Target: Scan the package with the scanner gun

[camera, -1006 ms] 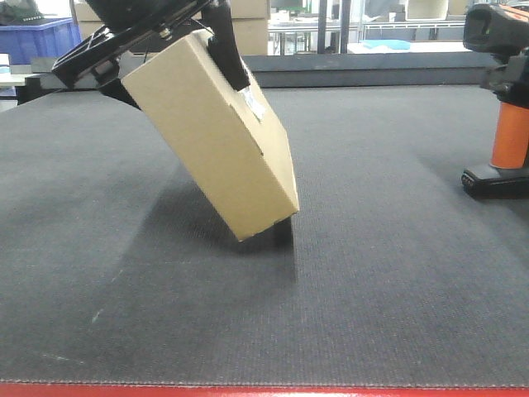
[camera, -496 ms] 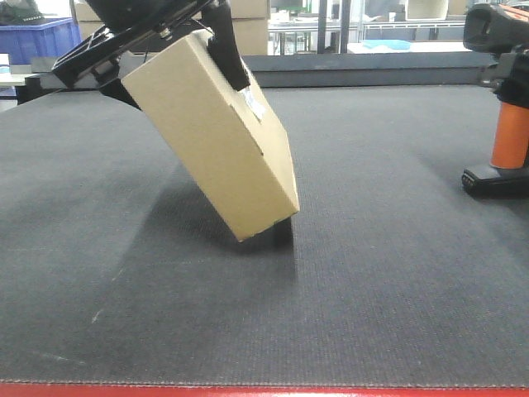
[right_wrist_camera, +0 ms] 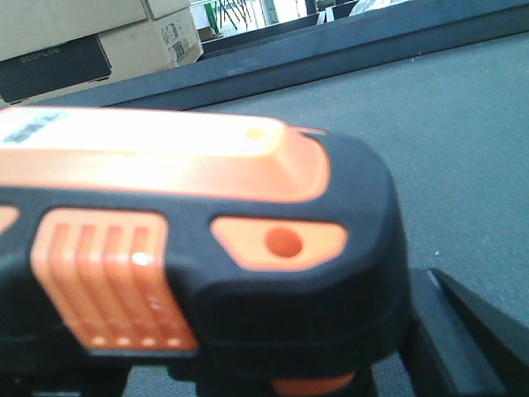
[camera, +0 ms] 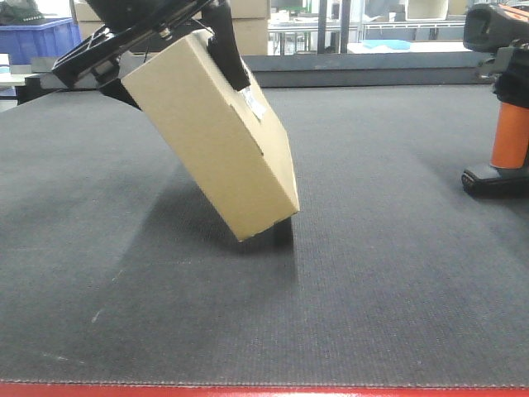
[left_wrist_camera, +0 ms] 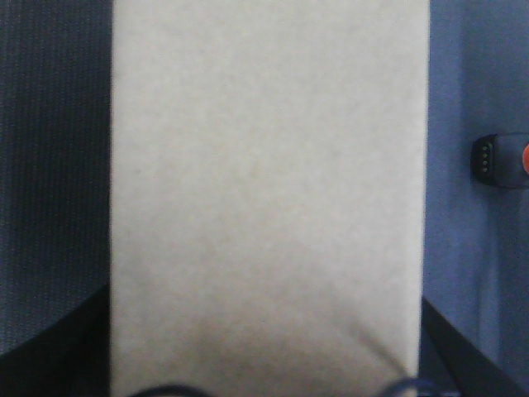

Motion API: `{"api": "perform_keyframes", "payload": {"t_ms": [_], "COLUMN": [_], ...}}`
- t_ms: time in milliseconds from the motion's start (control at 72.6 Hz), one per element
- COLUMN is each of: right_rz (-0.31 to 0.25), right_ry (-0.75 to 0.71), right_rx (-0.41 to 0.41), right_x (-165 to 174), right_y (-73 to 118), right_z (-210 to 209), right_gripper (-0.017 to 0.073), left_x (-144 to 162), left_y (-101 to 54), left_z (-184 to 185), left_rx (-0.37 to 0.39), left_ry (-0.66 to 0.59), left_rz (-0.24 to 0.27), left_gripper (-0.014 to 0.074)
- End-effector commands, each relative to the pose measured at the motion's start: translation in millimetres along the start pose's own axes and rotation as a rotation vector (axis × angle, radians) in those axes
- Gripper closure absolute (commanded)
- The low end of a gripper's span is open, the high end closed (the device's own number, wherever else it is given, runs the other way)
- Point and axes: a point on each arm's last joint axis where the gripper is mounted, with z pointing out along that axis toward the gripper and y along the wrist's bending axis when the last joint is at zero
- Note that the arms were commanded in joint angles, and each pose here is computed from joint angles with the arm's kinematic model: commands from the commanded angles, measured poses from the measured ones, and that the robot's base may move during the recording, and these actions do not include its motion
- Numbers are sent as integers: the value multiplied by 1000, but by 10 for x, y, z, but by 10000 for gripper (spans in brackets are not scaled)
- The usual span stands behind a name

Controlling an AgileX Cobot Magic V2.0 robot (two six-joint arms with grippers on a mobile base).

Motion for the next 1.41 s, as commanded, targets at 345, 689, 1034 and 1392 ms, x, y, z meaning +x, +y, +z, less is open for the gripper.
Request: {"api": "perform_keyframes", "payload": {"t_ms": [345,689,1034,1392], "right_rz": [3,-123,-581,-573], "right_ry": [-15,-107,-57,-54], "right_rx": [0,-38,-2,-3], "right_x": [-28,-264,-449,-447], "right_y": [-3,87,138,137], "right_z": [16,-78,-244,-243], "right_gripper": [525,720,720,720], "left_x": [-1,3,3,3], "left_y": [-32,-41,-51,-51], "left_z": [-14,-14,-14,-14], "left_rx": [18,27,38,38], "left_ry": [-8,-4,-3,-3], "left_rz": [-5,-15,-25,-25], "left_gripper": [705,705,705,705]}}
